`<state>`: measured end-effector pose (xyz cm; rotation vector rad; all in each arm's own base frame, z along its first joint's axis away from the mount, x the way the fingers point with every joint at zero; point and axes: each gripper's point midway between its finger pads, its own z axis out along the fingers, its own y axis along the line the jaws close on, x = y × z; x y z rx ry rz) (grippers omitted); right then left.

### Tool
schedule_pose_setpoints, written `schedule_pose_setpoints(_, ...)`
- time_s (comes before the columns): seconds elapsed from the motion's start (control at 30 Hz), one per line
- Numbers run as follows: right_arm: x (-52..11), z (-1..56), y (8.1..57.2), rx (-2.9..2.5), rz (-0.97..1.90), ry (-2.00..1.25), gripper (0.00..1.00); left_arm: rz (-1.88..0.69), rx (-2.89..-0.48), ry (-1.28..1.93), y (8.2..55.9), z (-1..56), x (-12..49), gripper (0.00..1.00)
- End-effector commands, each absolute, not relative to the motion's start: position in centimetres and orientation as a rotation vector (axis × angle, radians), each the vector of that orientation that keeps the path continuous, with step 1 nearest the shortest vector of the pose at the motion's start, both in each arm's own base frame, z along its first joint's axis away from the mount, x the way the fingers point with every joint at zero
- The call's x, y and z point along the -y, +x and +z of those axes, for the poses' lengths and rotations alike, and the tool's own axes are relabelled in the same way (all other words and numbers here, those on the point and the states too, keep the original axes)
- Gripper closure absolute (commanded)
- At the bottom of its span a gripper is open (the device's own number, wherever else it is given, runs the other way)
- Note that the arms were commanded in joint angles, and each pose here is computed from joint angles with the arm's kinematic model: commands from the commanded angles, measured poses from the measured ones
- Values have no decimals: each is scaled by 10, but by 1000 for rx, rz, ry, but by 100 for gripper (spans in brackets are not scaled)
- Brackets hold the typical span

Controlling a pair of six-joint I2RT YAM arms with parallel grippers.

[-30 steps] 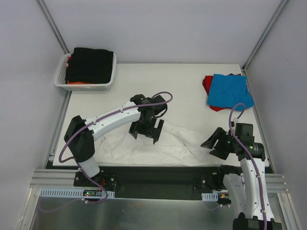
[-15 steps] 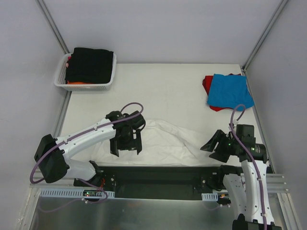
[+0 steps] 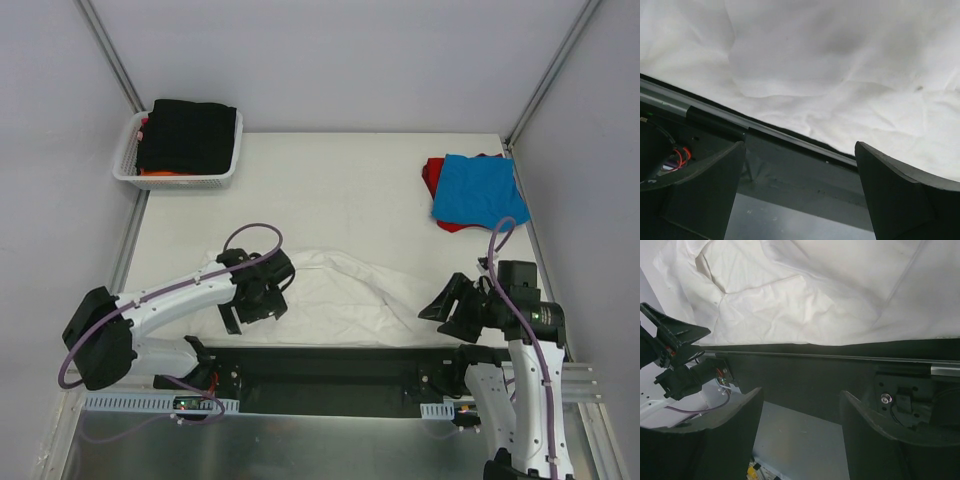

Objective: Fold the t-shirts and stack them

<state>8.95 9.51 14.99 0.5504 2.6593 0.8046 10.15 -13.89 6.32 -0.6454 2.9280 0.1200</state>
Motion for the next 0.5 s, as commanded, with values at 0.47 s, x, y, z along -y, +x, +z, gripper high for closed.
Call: schedule_pose_setpoints(0.47, -107, 165, 65, -2664, 906, 526, 35, 438, -2716, -527, 137, 53, 99, 5)
